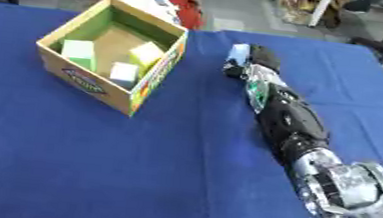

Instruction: Pick up objects on the table and place them in the box.

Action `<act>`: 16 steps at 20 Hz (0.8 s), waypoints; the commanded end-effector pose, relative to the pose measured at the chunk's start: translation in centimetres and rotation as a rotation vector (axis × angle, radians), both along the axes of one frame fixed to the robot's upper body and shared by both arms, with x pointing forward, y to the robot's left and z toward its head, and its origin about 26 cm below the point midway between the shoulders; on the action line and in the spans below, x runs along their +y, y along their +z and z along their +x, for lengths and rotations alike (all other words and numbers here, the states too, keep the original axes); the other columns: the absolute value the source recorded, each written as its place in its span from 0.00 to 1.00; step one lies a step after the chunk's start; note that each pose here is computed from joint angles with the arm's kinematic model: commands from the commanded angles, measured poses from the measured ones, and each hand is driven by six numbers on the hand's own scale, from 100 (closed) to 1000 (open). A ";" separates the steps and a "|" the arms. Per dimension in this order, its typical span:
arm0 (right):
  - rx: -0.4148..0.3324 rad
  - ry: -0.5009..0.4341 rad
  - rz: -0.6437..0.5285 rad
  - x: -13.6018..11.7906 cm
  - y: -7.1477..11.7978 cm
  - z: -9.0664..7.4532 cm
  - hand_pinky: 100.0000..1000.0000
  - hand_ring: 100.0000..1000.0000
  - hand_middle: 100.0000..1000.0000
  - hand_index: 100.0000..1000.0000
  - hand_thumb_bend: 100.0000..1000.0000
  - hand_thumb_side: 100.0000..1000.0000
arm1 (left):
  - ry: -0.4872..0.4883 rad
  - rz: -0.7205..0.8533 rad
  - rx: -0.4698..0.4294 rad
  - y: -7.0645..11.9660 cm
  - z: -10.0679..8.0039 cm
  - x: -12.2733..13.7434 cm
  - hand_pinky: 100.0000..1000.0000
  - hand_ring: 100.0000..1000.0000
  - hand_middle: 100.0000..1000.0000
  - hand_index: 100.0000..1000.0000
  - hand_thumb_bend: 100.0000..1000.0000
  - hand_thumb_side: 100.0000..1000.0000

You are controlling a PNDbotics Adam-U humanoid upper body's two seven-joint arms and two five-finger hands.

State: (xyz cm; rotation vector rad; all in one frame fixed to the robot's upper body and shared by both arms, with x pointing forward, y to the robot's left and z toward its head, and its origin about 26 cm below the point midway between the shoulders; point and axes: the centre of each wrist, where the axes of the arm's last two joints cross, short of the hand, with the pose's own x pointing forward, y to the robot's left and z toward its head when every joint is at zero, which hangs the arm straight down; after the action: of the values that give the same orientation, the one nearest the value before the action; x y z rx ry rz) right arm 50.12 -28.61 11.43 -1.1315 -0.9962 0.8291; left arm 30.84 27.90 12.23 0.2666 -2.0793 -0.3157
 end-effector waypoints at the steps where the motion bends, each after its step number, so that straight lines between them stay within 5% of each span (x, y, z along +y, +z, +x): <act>1: -0.020 -0.022 0.016 -1.0 0.3 -0.1 0.62 0.60 0.40 0.97 0.00 0.27 | -0.002 0.015 -0.029 0.9 0.0 0.2 0.65 0.53 0.53 0.76 0.00 0.66; 5: -0.116 -0.014 0.017 -0.7 1.0 0.0 0.57 0.52 0.26 0.93 0.00 0.09 | -0.002 0.014 -0.028 0.9 0.0 0.2 0.65 0.53 0.53 0.76 0.00 0.66; 11: -0.286 0.051 0.037 0.0 3.3 0.3 0.56 0.49 0.22 0.92 0.00 0.05 | 0.002 0.011 -0.024 0.7 -0.1 0.2 0.65 0.53 0.53 0.76 0.00 0.66; 16: -0.405 0.202 0.044 1.9 6.9 0.5 0.56 0.48 0.21 0.92 0.00 0.05 | 0.004 0.010 -0.021 0.6 -0.1 0.2 0.65 0.53 0.53 0.76 0.00 0.66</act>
State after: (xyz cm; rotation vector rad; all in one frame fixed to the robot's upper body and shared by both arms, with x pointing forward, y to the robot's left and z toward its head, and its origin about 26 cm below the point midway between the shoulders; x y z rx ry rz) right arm 50.36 -26.73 15.36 -1.1723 -1.3911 0.7563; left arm 30.82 27.92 12.19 0.2670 -2.0777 -0.3150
